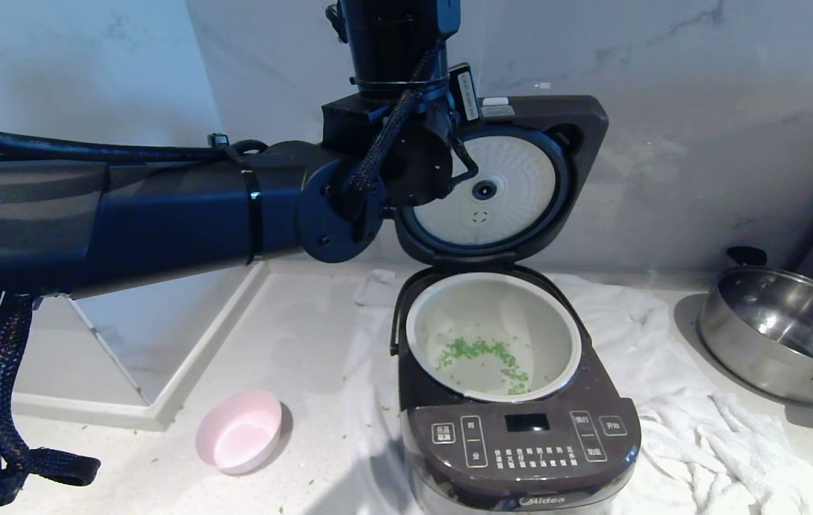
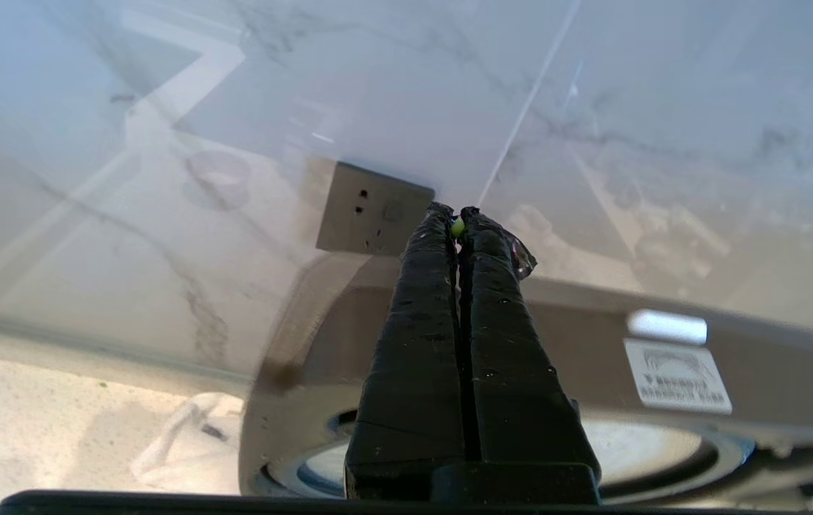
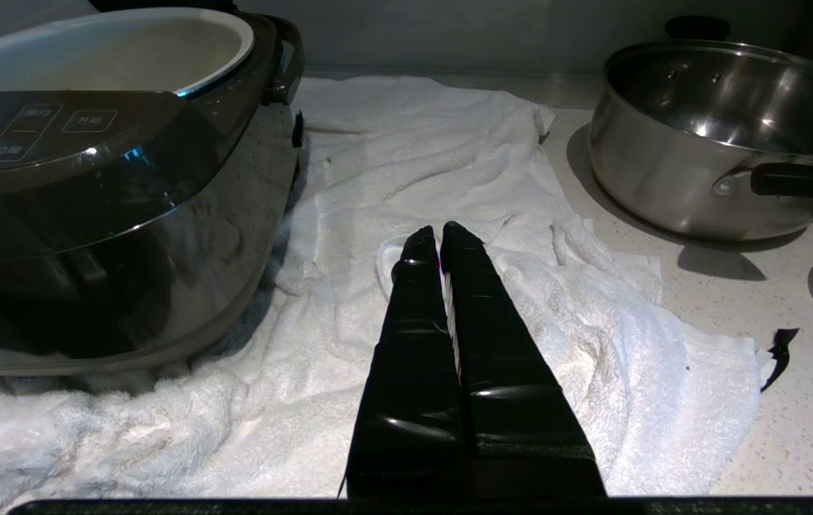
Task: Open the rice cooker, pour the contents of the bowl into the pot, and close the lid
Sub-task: Close the rice cooker
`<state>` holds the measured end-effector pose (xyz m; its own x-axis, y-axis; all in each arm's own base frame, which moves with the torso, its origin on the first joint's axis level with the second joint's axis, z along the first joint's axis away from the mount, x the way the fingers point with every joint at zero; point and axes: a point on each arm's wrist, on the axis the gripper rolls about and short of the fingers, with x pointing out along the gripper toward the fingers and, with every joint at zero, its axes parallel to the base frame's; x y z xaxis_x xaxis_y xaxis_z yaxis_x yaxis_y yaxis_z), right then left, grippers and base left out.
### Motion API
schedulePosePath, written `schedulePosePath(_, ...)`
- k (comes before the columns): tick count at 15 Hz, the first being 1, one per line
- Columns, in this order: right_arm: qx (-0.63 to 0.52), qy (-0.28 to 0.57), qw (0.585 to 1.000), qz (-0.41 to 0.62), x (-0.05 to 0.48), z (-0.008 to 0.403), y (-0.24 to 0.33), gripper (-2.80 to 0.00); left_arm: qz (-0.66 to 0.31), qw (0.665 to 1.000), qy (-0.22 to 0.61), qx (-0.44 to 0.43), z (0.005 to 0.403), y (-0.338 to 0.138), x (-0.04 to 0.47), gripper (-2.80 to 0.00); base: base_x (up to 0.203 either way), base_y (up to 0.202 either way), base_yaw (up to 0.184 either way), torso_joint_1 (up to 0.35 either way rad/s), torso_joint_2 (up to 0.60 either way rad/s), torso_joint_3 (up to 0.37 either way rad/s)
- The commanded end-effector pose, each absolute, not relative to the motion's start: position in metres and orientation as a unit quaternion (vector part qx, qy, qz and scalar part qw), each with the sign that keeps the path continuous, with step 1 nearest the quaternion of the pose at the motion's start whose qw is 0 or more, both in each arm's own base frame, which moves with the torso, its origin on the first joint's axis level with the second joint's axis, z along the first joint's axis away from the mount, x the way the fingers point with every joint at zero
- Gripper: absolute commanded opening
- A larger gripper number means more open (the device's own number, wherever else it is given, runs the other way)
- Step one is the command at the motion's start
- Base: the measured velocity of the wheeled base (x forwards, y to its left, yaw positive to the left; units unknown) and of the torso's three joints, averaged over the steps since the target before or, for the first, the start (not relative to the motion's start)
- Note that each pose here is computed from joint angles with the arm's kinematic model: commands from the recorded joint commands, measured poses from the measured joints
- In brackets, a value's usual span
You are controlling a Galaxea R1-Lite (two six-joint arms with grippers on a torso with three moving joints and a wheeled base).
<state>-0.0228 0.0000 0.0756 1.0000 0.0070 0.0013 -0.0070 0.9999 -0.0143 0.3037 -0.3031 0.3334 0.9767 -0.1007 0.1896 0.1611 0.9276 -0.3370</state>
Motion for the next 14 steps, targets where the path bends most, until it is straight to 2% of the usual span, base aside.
schedulePosePath(1, -0.010, -0.001, 1.000, 0.004, -0.023, 0.076, 0.000, -2.80, -0.065, 0.979, -0.083, -0.172, 0.331, -0.304, 0.305, -2.80, 0.000, 0.000, 0.000, 0.000, 0.00, 0.000)
schedulePosePath(4, -0.014, -0.003, 1.000, 0.006, -0.023, 0.076, 0.000, -2.80, -0.065, 0.982, -0.075, -0.162, 0.329, -0.305, 0.304, -2.80, 0.000, 0.000, 0.000, 0.000, 0.00, 0.000)
schedulePosePath(6, 0.002, -0.033, 0.999, 0.012, -0.027, 0.094, 0.000, -2.80, -0.066, 0.985, -0.062, -0.149, 0.329, -0.303, 0.303, -2.80, 0.000, 0.000, 0.000, 0.000, 0.00, 0.000)
schedulePosePath(9, 0.044, -0.079, 0.995, 0.047, -0.037, 0.165, 0.002, -2.80, -0.068, 0.987, -0.050, -0.138, 0.328, -0.302, 0.301, -2.80, 0.000, 0.000, 0.000, 0.000, 0.00, 0.000)
schedulePosePath(14, 0.066, -0.133, 0.981, 0.125, -0.018, 0.295, 0.005, -2.80, -0.074, 0.988, -0.040, -0.130, 0.326, -0.304, 0.297, -2.80, 0.000, 0.000, 0.000, 0.000, 0.00, 0.000)
